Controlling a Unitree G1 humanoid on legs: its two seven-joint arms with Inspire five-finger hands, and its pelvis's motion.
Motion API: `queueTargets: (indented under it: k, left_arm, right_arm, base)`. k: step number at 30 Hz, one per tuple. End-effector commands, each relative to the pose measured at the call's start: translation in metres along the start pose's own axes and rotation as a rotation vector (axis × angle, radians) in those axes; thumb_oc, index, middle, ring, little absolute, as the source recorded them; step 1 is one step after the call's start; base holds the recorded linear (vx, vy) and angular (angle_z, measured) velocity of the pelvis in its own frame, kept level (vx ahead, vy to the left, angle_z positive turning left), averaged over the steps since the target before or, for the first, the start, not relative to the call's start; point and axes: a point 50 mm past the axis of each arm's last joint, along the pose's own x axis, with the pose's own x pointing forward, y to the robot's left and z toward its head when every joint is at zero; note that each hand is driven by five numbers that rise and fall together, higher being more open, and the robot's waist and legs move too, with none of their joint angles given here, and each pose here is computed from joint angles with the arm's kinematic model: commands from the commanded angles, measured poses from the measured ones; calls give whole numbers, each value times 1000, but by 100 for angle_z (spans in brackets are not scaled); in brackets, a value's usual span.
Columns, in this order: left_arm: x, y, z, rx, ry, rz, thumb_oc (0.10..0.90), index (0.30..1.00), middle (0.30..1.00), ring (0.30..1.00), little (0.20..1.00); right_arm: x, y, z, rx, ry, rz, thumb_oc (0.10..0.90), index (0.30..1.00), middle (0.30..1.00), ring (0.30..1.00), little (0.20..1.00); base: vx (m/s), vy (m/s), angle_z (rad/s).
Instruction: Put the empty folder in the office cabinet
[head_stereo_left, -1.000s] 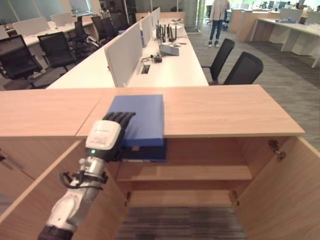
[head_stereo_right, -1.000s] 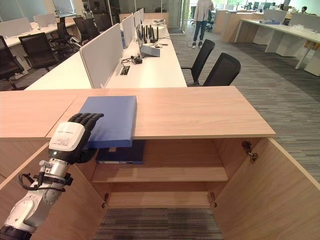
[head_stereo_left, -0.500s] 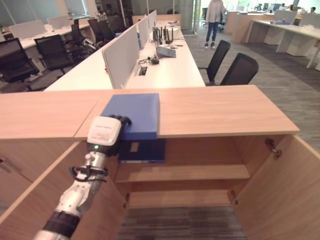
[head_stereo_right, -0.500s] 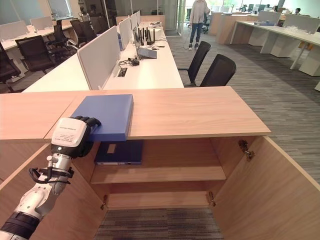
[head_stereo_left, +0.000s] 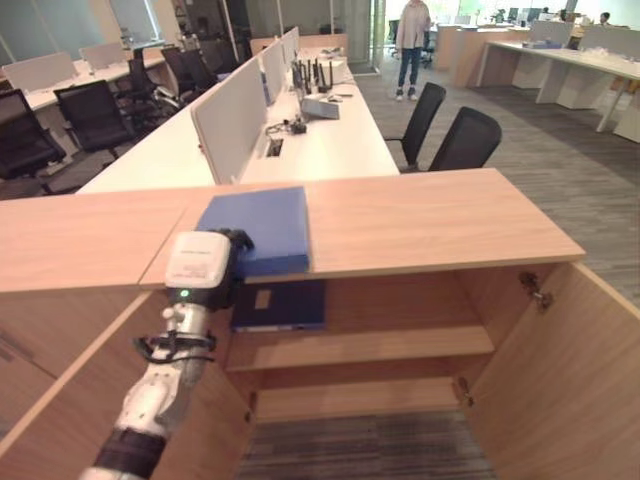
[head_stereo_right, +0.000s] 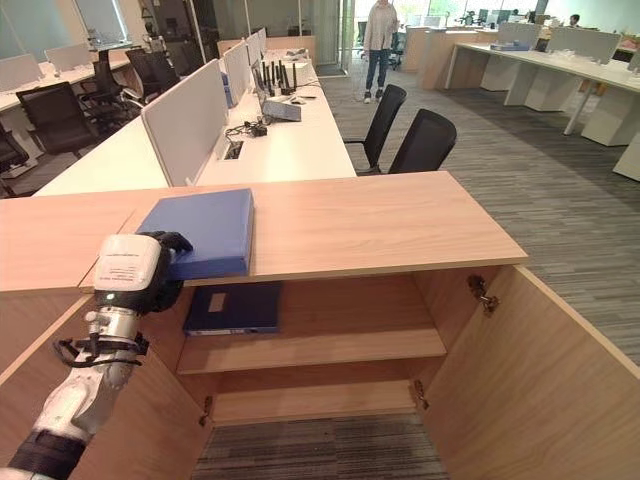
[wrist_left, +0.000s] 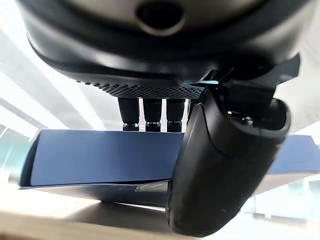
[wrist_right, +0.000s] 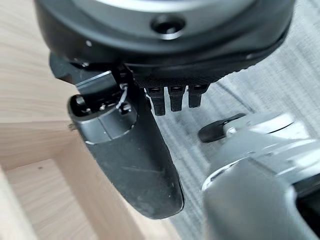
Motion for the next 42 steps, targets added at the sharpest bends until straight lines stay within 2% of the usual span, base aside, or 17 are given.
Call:
queueTargets:
  k: [1, 2, 3, 5, 7, 8, 18, 22, 25, 27, 28, 29, 30, 32, 33, 35, 42]
  left_arm:
    - [8, 18, 47, -630, -243, -127, 400, 300, 300, 300, 300]
    - [3, 22, 61, -815, -318, -180, 400, 300, 300, 300, 300]
    - [-4, 22, 72, -1118, -356, -274, 400, 300, 300, 300, 300]
    - [-8, 16, 86, -1373, -374, -349, 400, 300, 300, 300, 300]
    - [-8, 13, 91, -1451, -375, -382, 400, 300, 300, 300, 300]
    - [-10, 7, 98, -1576, -368, -448, 400, 300, 300, 300, 300]
    - [-21, 3, 104, -1578, -381, -641, 400, 300, 300, 300, 300]
    - [-29, -2, 100, -1449, -352, -722, 400, 300, 300, 300, 300]
    - [-35, -8, 88, -1225, -318, -750, 400, 300, 300, 300, 300]
    - [-38, -13, 75, -999, -292, -747, 400, 300, 300, 300, 300]
    - [-38, -13, 74, -997, -291, -747, 400, 300, 300, 300, 300]
    - [-39, -15, 66, -861, -279, -748, 400, 300, 300, 300, 300]
    - [-40, -15, 50, -608, -258, -739, 400, 300, 300, 300, 300]
    - [-41, -19, 36, -402, -236, -748, 400, 300, 300, 300, 300]
    - [-44, -20, 28, -327, -217, -753, 400, 300, 300, 300, 300]
    - [-53, -22, 10, -254, -142, -730, 400, 300, 300, 300, 300]
    - [-62, -25, -1, -266, -56, -656, 400, 300, 300, 300, 300]
  right_arm:
    - [4, 7, 12, -56, -9, 18, 800, 900, 900, 900, 900]
    - [4, 7, 8, -79, 6, 25, 800, 900, 900, 900, 900]
    - [4, 8, 4, -91, 23, 34, 800, 900, 900, 900, 900]
    - [5, 14, 2, -91, 41, 47, 800, 900, 900, 900, 900]
    - [5, 18, 2, -86, 48, 54, 800, 900, 900, 900, 900]
    - [6, 19, 3, -91, 56, 60, 800, 900, 900, 900, 900]
    - [5, 21, -5, -117, 82, 82, 800, 900, 900, 900, 900]
    - [5, 21, -4, -115, 80, 82, 800, 900, 900, 900, 900]
    - [5, 20, -6, -128, 89, 84, 800, 900, 900, 900, 900]
    - [4, 21, -7, -193, 96, 97, 800, 900, 900, 900, 900]
    - [4, 21, -7, -194, 97, 97, 800, 900, 900, 900, 900]
    - [4, 22, -7, -241, 99, 106, 800, 900, 900, 900, 900]
    - [5, 21, 2, -345, 84, 111, 800, 900, 900, 900, 900]
    - [7, 20, 27, -540, 25, 100, 800, 900, 900, 900, 900]
    - [6, 22, 50, -731, -44, 84, 800, 900, 900, 900, 900]
    - [-5, 33, 92, -1028, -225, 104, 800, 900, 900, 900, 900]
    - [-37, 57, 148, -1138, -529, 134, 800, 900, 900, 900, 900]
  base:
    - [-3, 36, 17]
    - [-2, 37, 24]
    - [3, 29, 15]
    - [8, 8, 2]
    - [3, 3, 2]
    - [0, 0, 0]
    - [2, 3, 0]
    - [3, 2, 7]
    - [0, 0, 1]
    - [0, 0, 0]
    - [0, 0, 0]
    - [0, 0, 0]
    - [0, 0, 0]
    - [0, 0, 0]
    - [0, 0, 0]
    - [0, 0, 0]
    - [-5, 4, 2]
